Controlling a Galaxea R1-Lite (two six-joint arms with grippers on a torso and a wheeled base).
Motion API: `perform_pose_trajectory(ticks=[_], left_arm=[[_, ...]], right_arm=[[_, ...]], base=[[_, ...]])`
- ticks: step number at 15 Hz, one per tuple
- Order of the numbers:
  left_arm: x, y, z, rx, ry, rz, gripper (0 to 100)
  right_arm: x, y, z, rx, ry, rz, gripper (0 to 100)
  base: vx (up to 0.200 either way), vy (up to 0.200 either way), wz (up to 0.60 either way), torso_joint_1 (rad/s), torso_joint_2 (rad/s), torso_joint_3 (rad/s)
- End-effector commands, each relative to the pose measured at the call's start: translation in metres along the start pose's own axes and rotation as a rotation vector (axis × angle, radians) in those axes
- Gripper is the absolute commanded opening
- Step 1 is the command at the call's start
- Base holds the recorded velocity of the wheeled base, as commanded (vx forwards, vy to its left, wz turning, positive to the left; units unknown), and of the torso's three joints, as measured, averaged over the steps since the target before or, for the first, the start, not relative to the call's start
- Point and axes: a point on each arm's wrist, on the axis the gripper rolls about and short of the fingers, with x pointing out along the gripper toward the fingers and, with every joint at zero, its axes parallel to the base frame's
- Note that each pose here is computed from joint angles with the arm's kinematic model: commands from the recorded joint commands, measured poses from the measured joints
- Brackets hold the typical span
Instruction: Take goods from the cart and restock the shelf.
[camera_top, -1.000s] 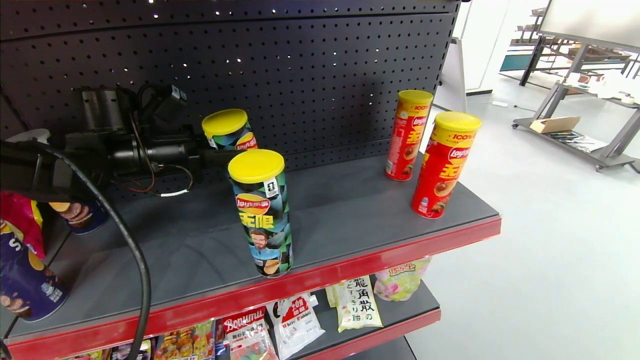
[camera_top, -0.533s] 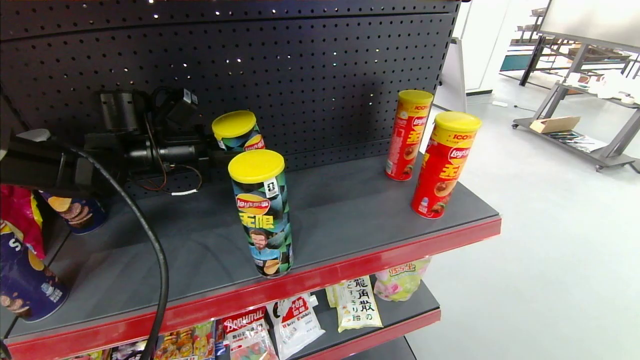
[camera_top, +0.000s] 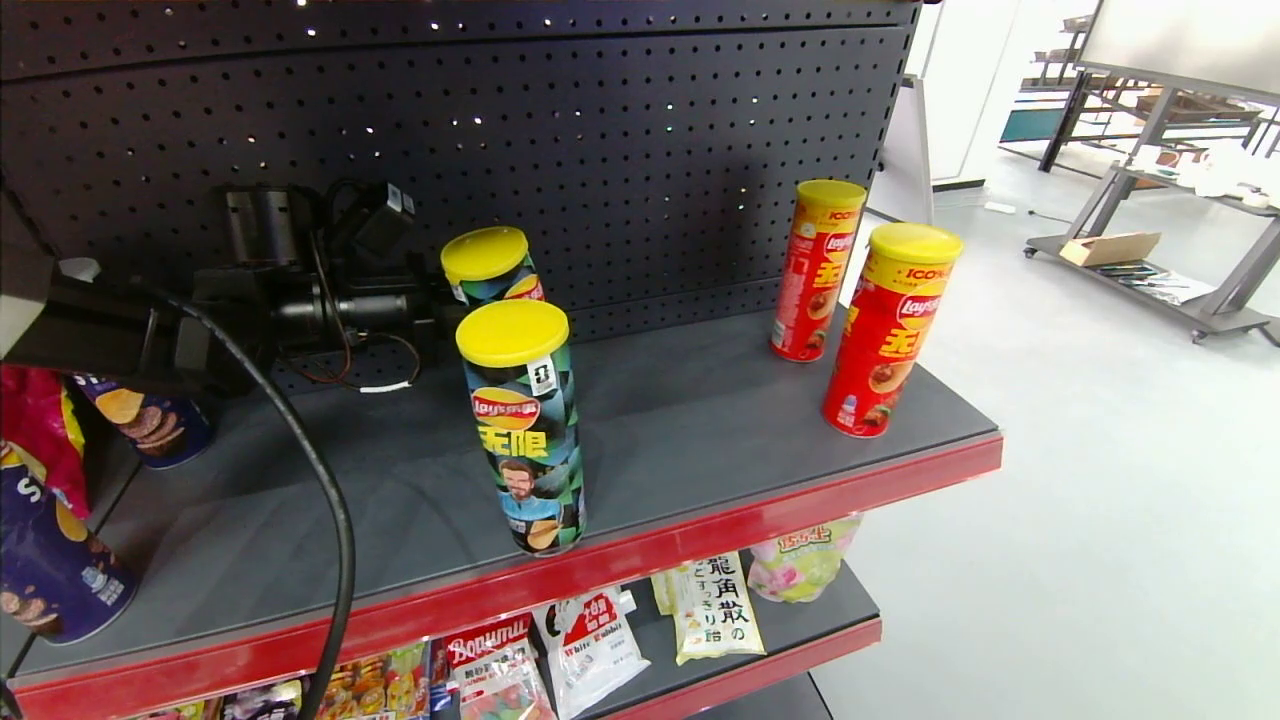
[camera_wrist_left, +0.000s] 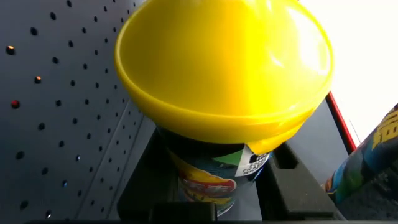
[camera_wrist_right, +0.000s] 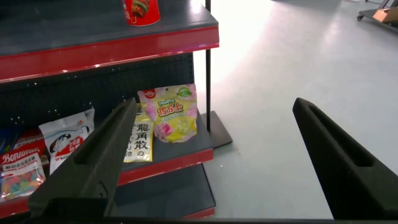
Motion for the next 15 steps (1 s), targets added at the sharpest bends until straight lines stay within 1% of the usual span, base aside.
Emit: perform_pose_trajectory(ticks=[1,4,6,10,11,12,13,14,15], left_arm=[[0.0002,-0.0006,0.0001,-0.002,0.0,-0.004,0],[0.0015,-0.0007,-0.002,-0.004,-0.004,-0.02,0],[0.0015,-0.0014,-0.0034,0.009,-0.001,-0.023,0],[0.0005,-0.0017,-0.0033,0.004,0.004,-0.022,0],[-0.0009,-0.0013,-0.0026,0.016,0.007,-0.013,0],[-0.0011,-0.0012,-0.0018,0.017,0.008,-0.009,0],[-0.0013,-0.0017,-0.0019,0.013,0.01,-0.008,0],[-0.0029,-0.0029,-0.0011,-0.004,0.022,-0.008,0],[-0.0043,-0.0042,0.0026,-0.008,0.024,-0.009,0]], right_arm=[[0.0001,0.0,0.0002,0.0,0.001,0.0,100],[0.0001,0.0,0.0002,0.0,0.001,0.0,100],[0.0001,0.0,0.0002,0.0,0.001,0.0,100],[0.0002,0.0,-0.0002,0.0,0.003,0.0,100],[0.0001,0.0,0.0002,0.0,0.001,0.0,100],[0.0001,0.0,0.0002,0.0,0.001,0.0,100],[0.0002,0.0,-0.0002,0.0,0.003,0.0,100],[0.0001,0.0,0.0004,0.0,0.0,-0.001,100],[0.0001,0.0,0.0002,0.0,0.001,-0.001,100]], base=[[0.0,0.0,0.0,0.0,0.0,0.0],[0.0,0.0,0.0,0.0,0.0,0.0],[0.0,0.0,0.0,0.0,0.0,0.0],[0.0,0.0,0.0,0.0,0.0,0.0],[0.0,0.0,0.0,0.0,0.0,0.0],[0.0,0.0,0.0,0.0,0.0,0.0],[0.0,0.0,0.0,0.0,0.0,0.0],[0.0,0.0,0.0,0.0,0.0,0.0],[0.0,0.0,0.0,0.0,0.0,0.0]])
